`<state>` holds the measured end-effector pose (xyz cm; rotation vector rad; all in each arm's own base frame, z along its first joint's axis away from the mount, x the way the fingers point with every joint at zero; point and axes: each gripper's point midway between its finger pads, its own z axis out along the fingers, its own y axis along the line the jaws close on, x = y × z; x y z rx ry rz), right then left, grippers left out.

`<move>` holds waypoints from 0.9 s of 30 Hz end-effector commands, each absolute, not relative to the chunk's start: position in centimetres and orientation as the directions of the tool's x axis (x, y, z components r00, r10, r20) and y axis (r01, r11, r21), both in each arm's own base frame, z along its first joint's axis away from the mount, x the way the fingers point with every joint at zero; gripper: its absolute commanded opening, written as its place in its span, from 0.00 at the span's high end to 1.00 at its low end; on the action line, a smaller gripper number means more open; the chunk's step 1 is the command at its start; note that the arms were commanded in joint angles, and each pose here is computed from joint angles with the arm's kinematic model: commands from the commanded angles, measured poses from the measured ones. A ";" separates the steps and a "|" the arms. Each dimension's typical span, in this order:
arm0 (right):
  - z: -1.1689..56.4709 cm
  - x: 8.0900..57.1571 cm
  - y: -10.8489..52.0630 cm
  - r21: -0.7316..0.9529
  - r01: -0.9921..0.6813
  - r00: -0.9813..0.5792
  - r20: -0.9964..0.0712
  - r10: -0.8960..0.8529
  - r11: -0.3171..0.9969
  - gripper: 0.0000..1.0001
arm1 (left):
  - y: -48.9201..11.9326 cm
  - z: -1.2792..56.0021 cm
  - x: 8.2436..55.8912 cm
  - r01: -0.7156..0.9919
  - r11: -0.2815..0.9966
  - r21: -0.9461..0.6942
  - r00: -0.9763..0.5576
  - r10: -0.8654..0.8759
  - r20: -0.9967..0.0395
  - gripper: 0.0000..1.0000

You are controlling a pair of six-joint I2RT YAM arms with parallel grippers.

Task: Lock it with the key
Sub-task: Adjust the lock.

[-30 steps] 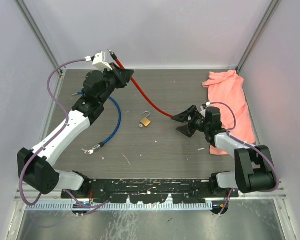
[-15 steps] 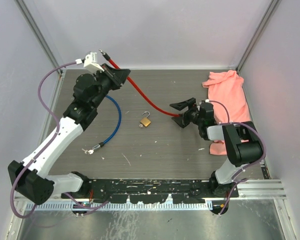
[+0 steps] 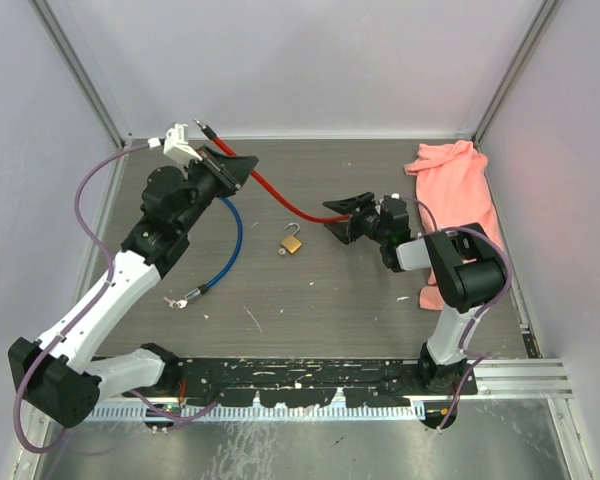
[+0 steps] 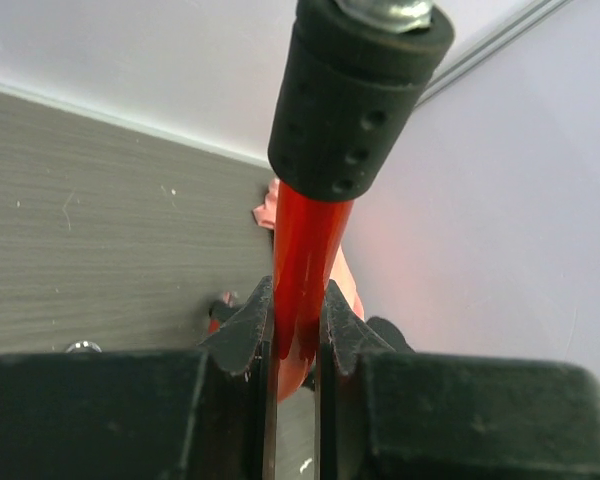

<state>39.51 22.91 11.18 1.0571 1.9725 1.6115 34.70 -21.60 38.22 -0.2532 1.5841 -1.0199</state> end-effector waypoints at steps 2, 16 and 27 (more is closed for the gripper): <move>17.1 41.8 24.4 0.985 0.163 -0.662 0.149 0.734 -0.053 0.40 | -22.1 40.3 32.7 0.450 0.495 -0.743 -0.314 -0.692 -0.651 1.00; 20.8 42.9 23.7 0.960 -0.187 -0.675 -0.281 0.682 0.210 0.99 | -23.9 31.8 29.8 0.474 0.576 -0.665 -0.505 -0.441 -0.742 1.00; 27.0 35.0 23.1 0.298 -0.837 -0.208 -0.949 0.237 0.459 0.99 | -25.2 27.0 27.4 0.741 0.557 -0.375 -0.452 0.000 -0.892 1.00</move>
